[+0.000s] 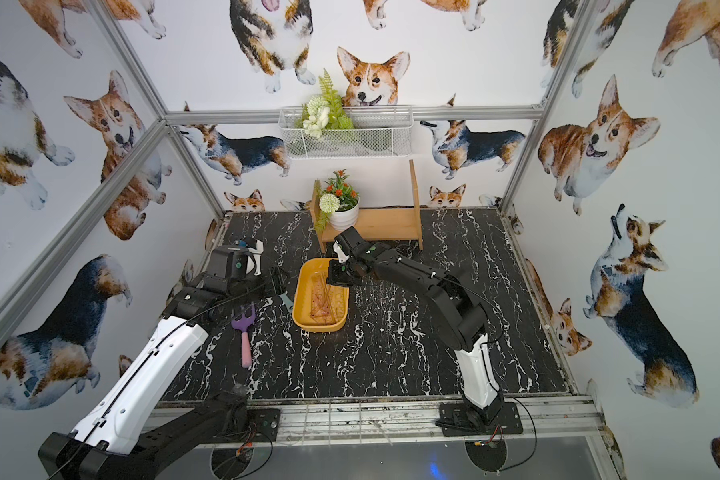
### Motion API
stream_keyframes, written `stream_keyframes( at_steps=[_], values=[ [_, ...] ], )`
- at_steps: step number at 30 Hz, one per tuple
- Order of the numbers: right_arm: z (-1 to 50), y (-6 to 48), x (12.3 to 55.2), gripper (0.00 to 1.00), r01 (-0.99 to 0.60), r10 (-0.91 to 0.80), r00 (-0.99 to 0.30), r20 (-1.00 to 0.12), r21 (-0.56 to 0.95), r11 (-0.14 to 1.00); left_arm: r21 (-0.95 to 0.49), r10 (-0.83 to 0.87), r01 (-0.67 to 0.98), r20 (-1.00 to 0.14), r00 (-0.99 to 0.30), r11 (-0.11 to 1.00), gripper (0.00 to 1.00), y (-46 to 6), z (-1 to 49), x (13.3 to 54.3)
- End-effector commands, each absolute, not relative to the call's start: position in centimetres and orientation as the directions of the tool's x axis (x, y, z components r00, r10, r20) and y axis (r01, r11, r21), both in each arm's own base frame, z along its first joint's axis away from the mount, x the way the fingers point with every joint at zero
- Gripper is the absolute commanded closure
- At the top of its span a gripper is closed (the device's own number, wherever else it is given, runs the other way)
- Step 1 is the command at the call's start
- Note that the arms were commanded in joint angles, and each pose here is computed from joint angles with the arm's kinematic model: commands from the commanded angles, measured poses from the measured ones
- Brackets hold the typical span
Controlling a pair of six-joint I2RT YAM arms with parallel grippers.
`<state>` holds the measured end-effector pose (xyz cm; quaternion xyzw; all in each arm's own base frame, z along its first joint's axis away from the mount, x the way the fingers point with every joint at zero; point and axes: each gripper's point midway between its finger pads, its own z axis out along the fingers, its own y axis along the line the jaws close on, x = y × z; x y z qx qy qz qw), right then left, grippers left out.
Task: Put the scattered rulers into the storage box
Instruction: Reset both arms
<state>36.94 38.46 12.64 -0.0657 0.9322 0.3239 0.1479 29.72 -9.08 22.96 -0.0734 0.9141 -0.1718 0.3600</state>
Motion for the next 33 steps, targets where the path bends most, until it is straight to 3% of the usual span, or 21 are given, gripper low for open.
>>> stream_keyframes(
  at_steps=[1,8,11,16,22,23,24,25,30,33],
  values=[
    [13.0,37.8,37.4,0.59,-0.242,-0.046,-0.934,-0.354,0.533,0.811,-0.373,-0.274,-0.018,-0.648,-0.710,0.928,0.30,-8.7,23.5,29.8],
    [16.9,35.7,38.0,0.30,-0.288,-0.045,-0.879,-0.475,0.451,0.845,-0.350,-0.296,-0.037,-0.726,-0.620,0.936,0.21,-7.4,26.2,30.3],
    [19.4,33.6,38.3,0.24,-0.295,-0.036,-0.828,-0.559,0.381,0.876,-0.327,-0.299,-0.045,-0.788,-0.538,0.944,0.19,-6.4,28.0,30.8],
    [23.9,28.3,38.5,0.20,-0.256,-0.011,-0.702,-0.712,0.238,0.937,-0.267,-0.267,-0.053,-0.891,-0.366,0.962,0.04,-4.6,31.5,31.0],
    [30.3,20.3,37.1,0.15,-0.123,0.056,-0.434,-0.899,0.120,0.985,-0.238,-0.247,-0.066,-0.950,-0.193,0.969,0.00,-3.1,34.3,30.5],
    [31.3,19.2,36.7,0.11,-0.109,0.067,-0.379,-0.923,0.117,0.987,-0.231,-0.237,-0.051,-0.955,-0.177,0.972,0.00,-3.2,34.7,30.4],
    [32.4,18.1,36.0,0.01,-0.099,0.081,-0.331,-0.940,0.120,0.988,-0.221,-0.223,-0.031,-0.961,-0.164,0.975,0.01,-3.4,35.0,30.5],
    [33.2,17.2,35.5,0.00,-0.097,0.072,-0.287,-0.955,0.104,0.990,-0.211,-0.211,-0.015,-0.964,-0.161,0.977,0.01,-3.7,35.1,30.6],
    [34.9,13.8,32.6,0.00,-0.091,0.008,-0.029,-1.000,0.011,0.996,-0.156,-0.160,-0.035,-0.975,-0.154,0.987,0.00,-3.5,33.1,32.0],
    [34.1,9.9,31.9,0.00,-0.017,0.062,0.060,-0.996,0.061,0.998,-0.119,-0.137,-0.120,-0.979,-0.151,0.986,0.00,-2.2,29.7,32.8]
  ],
)
